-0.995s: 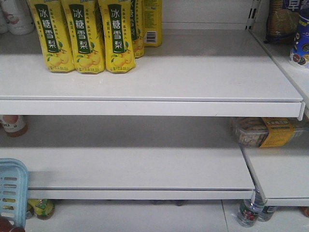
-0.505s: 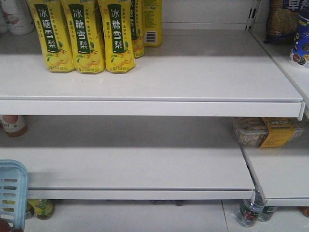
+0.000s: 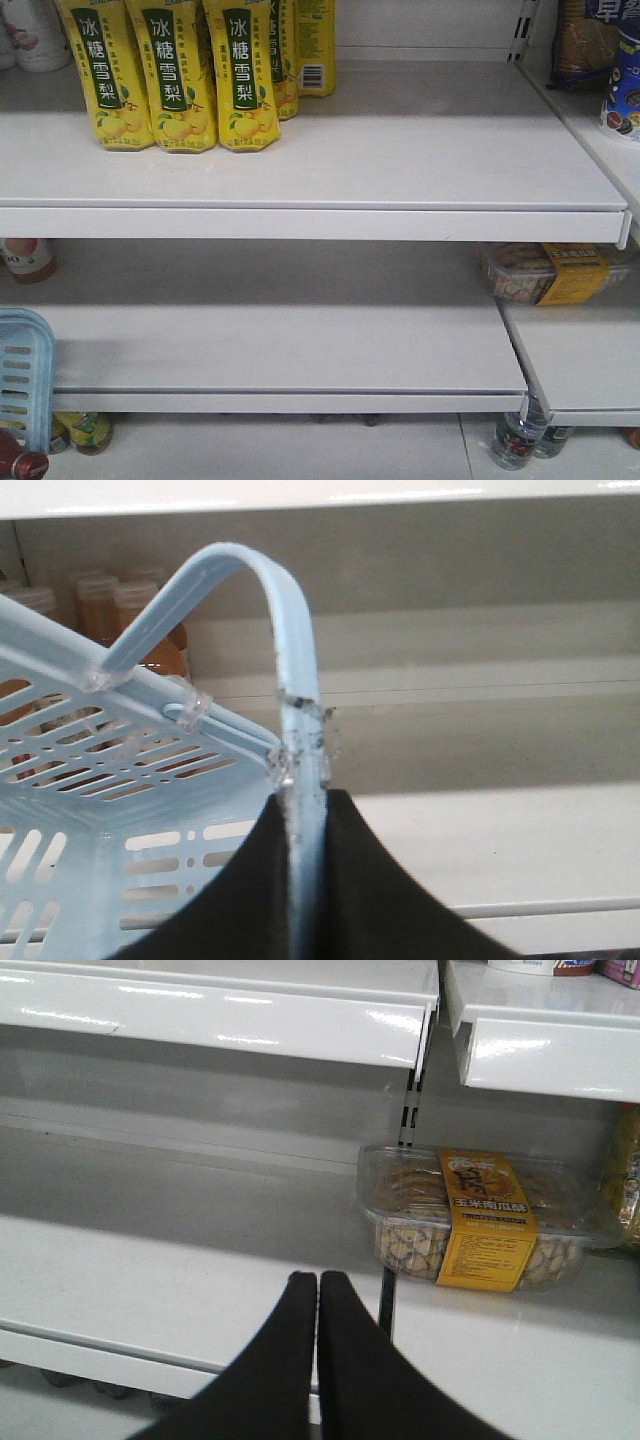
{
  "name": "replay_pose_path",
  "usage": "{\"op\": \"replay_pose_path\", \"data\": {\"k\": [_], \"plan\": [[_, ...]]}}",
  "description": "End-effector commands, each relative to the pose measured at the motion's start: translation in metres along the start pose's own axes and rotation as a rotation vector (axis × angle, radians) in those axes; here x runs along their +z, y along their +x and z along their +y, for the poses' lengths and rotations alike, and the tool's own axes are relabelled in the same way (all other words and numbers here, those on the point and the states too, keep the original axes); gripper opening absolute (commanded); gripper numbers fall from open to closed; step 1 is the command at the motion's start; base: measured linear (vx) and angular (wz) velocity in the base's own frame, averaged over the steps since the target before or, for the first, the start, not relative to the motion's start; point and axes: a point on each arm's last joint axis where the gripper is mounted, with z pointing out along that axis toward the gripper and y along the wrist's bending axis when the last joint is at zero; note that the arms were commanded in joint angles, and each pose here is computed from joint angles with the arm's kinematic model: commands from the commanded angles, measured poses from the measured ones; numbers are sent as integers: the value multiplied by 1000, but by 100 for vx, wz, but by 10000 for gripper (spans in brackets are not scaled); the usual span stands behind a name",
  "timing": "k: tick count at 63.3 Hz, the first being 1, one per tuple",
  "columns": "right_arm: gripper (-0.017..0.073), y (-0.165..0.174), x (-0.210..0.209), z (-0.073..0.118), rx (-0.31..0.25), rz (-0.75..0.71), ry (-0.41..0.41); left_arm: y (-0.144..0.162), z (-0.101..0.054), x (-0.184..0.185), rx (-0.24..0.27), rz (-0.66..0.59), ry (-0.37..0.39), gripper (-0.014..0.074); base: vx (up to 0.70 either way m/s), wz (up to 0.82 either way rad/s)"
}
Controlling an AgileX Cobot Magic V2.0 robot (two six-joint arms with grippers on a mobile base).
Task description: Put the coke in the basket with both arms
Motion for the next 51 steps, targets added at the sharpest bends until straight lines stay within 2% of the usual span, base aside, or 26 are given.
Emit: {"op": "replay_pose_path", "data": {"k": [1, 51], "plan": [[-9, -14, -2, 1, -15, -80, -9, -18, -1, -3, 52, -200, 0, -6, 0, 0], [-9, -14, -2, 1, -15, -80, -9, -19, -1, -4, 54, -197, 0, -6, 0, 0]]}}
